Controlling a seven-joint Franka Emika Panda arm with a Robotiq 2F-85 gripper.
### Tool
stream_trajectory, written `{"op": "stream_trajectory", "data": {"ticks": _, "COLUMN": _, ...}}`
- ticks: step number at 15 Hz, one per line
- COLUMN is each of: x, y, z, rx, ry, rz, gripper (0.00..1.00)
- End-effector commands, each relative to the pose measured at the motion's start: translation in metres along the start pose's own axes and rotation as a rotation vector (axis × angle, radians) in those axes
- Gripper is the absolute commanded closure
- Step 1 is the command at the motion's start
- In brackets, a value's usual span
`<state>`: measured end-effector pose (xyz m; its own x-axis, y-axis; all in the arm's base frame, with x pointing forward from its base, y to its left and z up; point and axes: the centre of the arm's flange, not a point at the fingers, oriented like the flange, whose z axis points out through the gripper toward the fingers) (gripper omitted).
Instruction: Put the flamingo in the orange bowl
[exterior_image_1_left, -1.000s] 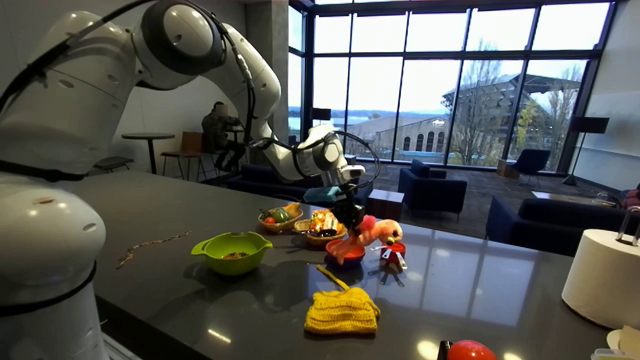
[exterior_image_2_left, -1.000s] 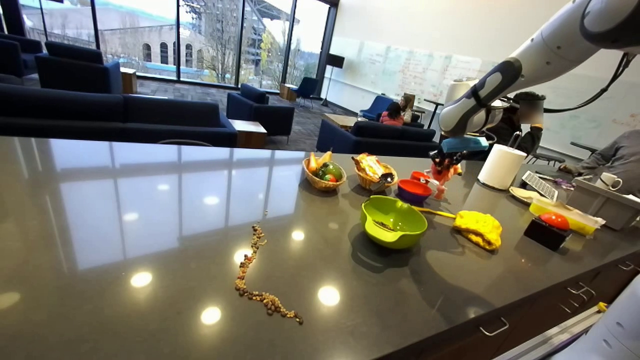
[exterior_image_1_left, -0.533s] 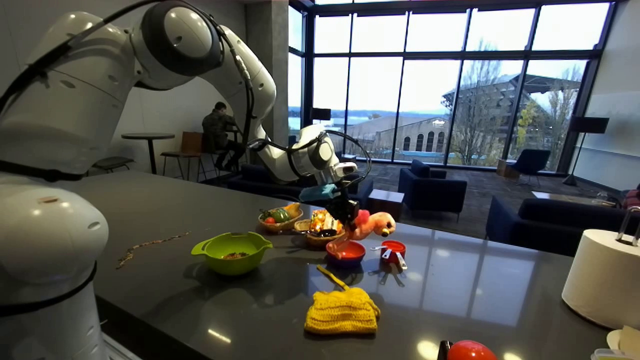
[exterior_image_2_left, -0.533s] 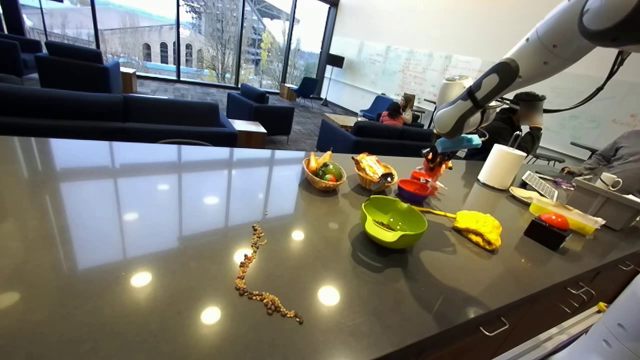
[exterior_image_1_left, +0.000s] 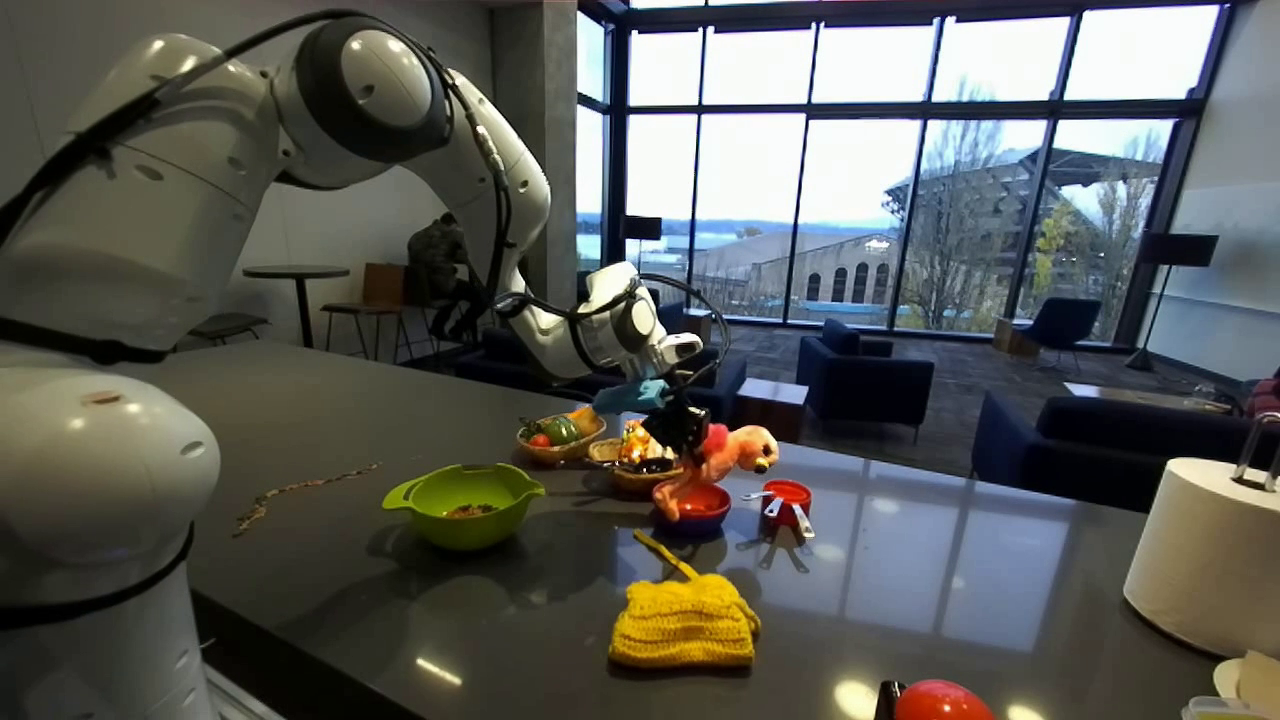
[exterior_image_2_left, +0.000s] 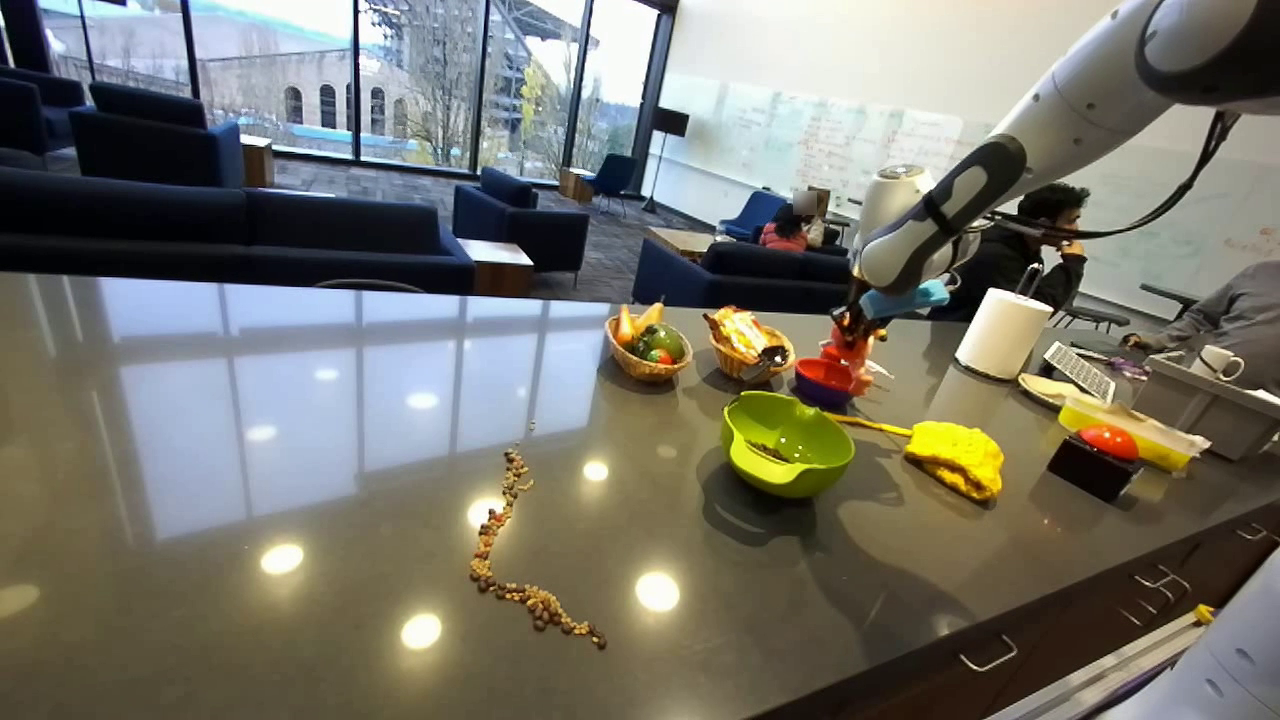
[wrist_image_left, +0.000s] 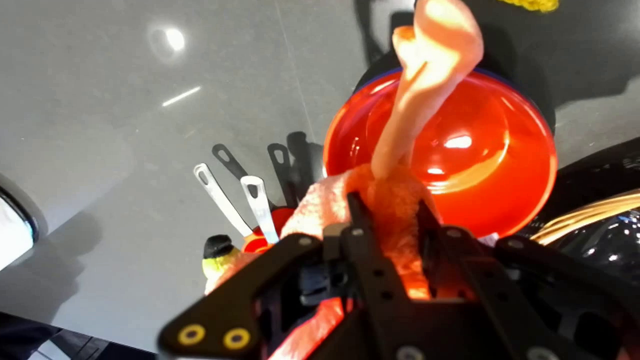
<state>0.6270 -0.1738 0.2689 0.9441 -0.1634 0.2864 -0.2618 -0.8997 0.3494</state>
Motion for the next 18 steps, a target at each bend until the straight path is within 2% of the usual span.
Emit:
{"op": "stream_trajectory", "data": {"ticks": 1, "x": -0.008, "y": -0.016, "z": 0.005, "rx": -0.014, "ry": 0.042, "rz": -0.045, "gripper": 0.94}}
{"op": "stream_trajectory", "data": {"ticks": 6, "x": -0.010, "y": -0.037, "z": 0.014, "rx": -0.051, "ry": 0.110, "rz": -0.103, "gripper": 0.94}}
{"op": "stream_trajectory", "data": {"ticks": 10, "x": -0.013, "y": -0.036, "z": 0.019, "rx": -0.094, "ry": 0.149, "rz": -0.110, "gripper": 0.94}}
{"op": "stream_trajectory", "data": {"ticks": 18, "x": -0.046, "y": -0.022, "z": 0.038, "rx": -0.130, "ry": 0.083, "rz": -0.098, "gripper": 0.94}}
